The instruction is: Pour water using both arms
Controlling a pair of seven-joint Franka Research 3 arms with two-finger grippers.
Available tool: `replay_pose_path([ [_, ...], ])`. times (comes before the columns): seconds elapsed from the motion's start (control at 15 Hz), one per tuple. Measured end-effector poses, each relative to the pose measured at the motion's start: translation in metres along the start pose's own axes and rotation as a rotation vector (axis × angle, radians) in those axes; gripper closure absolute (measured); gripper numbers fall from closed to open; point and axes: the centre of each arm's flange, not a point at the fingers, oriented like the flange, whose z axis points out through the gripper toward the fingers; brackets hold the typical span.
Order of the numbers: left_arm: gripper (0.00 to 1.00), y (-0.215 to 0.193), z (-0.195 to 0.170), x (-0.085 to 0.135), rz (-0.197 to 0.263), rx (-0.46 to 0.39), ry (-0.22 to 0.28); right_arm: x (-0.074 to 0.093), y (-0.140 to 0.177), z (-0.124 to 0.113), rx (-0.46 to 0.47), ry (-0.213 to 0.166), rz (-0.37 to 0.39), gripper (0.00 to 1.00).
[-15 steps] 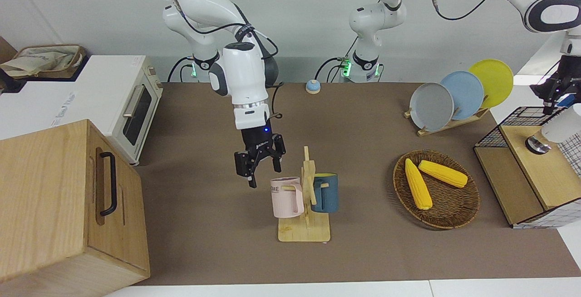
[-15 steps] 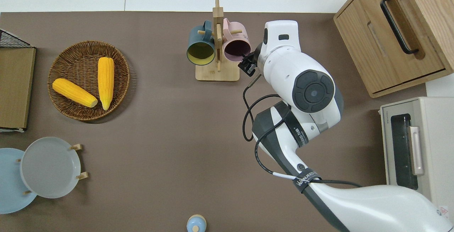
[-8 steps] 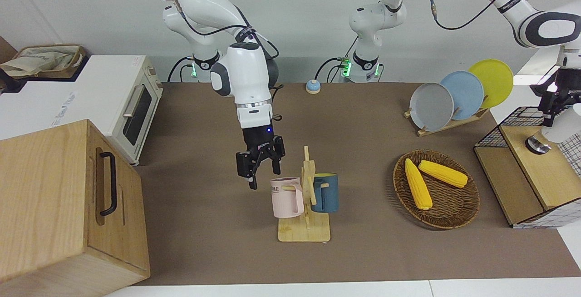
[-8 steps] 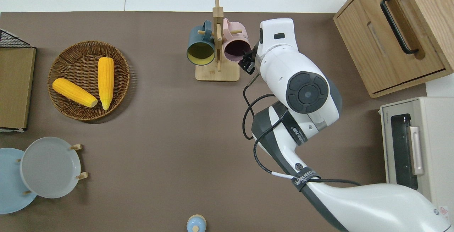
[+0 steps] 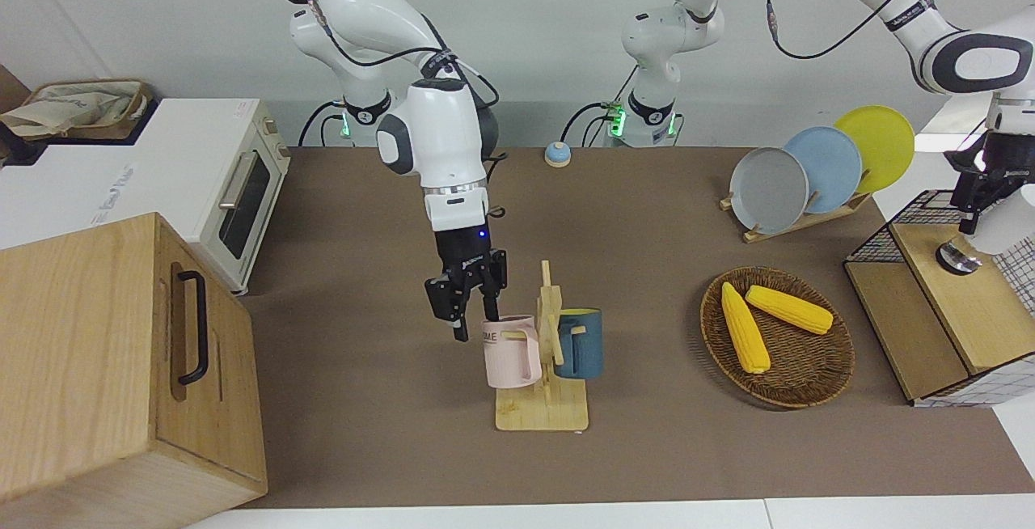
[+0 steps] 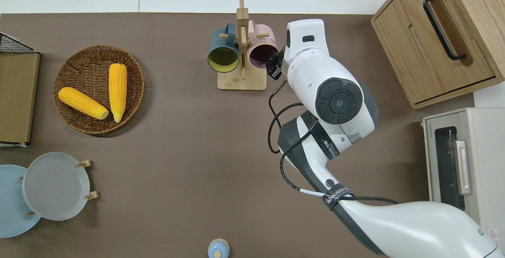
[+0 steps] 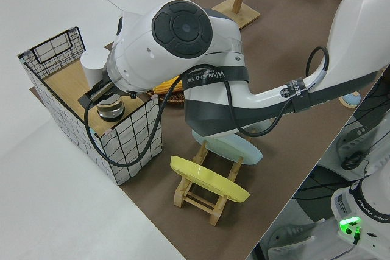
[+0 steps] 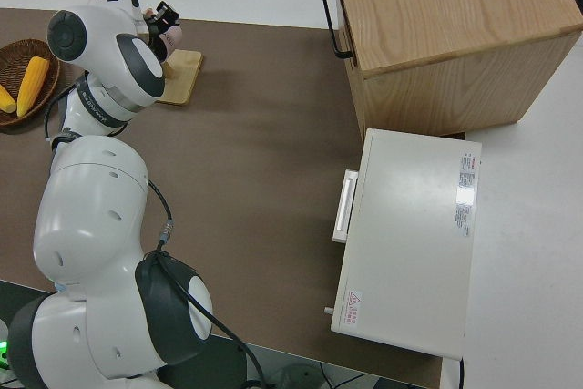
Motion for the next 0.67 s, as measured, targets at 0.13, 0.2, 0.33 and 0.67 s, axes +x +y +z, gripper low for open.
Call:
replay_pose_path([
  [0.13,0.0,0.0,0.003,-0.001,-0.002,-0.003,-0.001,0.002,-0.003,0.0,0.002,0.003,0.002,0.37],
  [0.2,0.0,0.0,0.005,-0.002,-0.003,-0.004,-0.003,0.004,-0.006,0.0,0.004,0.005,0.006,0.37],
  [0.33,0.01,-0.001,0.008,-0.003,-0.004,-0.004,-0.006,0.008,-0.012,-0.001,0.006,0.007,0.013,0.38],
  [0.67,0.36,-0.001,0.011,-0.002,-0.01,0.005,0.005,0.007,-0.01,0.0,0.002,0.004,0.019,0.61],
])
